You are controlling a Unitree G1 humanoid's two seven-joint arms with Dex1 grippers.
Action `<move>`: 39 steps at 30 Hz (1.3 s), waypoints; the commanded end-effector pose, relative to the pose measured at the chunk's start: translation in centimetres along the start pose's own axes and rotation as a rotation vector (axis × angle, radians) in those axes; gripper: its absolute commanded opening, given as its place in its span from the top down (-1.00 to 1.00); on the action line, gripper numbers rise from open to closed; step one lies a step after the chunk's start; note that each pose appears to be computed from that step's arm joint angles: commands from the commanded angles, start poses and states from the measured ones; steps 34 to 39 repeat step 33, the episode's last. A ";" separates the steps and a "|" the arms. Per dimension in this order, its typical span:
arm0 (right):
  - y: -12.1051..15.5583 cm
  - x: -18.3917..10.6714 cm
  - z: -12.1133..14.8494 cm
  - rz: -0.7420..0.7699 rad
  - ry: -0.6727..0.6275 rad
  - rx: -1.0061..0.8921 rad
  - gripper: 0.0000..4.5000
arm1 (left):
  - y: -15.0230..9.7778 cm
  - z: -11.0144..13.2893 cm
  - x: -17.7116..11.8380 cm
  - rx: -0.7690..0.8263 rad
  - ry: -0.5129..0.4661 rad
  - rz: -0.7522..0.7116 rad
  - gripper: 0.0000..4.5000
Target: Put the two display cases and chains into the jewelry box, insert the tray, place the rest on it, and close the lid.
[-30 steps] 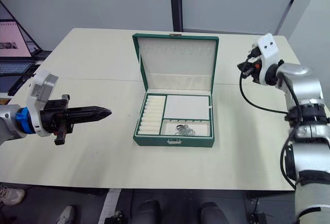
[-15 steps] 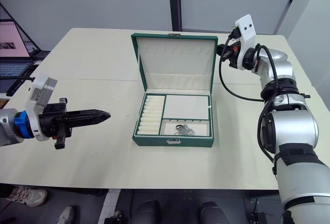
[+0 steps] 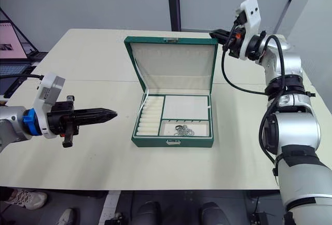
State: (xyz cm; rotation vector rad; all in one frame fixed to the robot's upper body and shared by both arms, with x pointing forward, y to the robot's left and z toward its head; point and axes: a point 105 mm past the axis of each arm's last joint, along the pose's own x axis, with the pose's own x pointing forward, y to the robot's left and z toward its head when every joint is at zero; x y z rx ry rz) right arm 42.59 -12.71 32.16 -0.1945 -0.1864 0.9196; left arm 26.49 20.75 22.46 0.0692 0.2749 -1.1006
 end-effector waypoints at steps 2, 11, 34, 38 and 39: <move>2.9 -1.5 2.8 0.039 -0.085 -0.041 1.00 | 0.5 0.9 -0.4 0.045 0.008 0.000 0.99; 10.4 -7.2 -0.3 -0.010 0.020 0.022 1.00 | 2.3 0.8 -2.3 0.010 0.049 0.081 0.99; 13.9 -19.2 -10.6 -0.259 0.430 0.239 1.00 | 4.2 -5.1 -1.0 0.155 0.113 0.272 0.99; 13.9 -19.2 -10.6 -0.259 0.430 0.239 1.00 | 4.2 -5.1 -1.0 0.155 0.113 0.272 0.99; 13.9 -19.2 -10.6 -0.259 0.430 0.239 1.00 | 4.2 -5.1 -1.0 0.155 0.113 0.272 0.99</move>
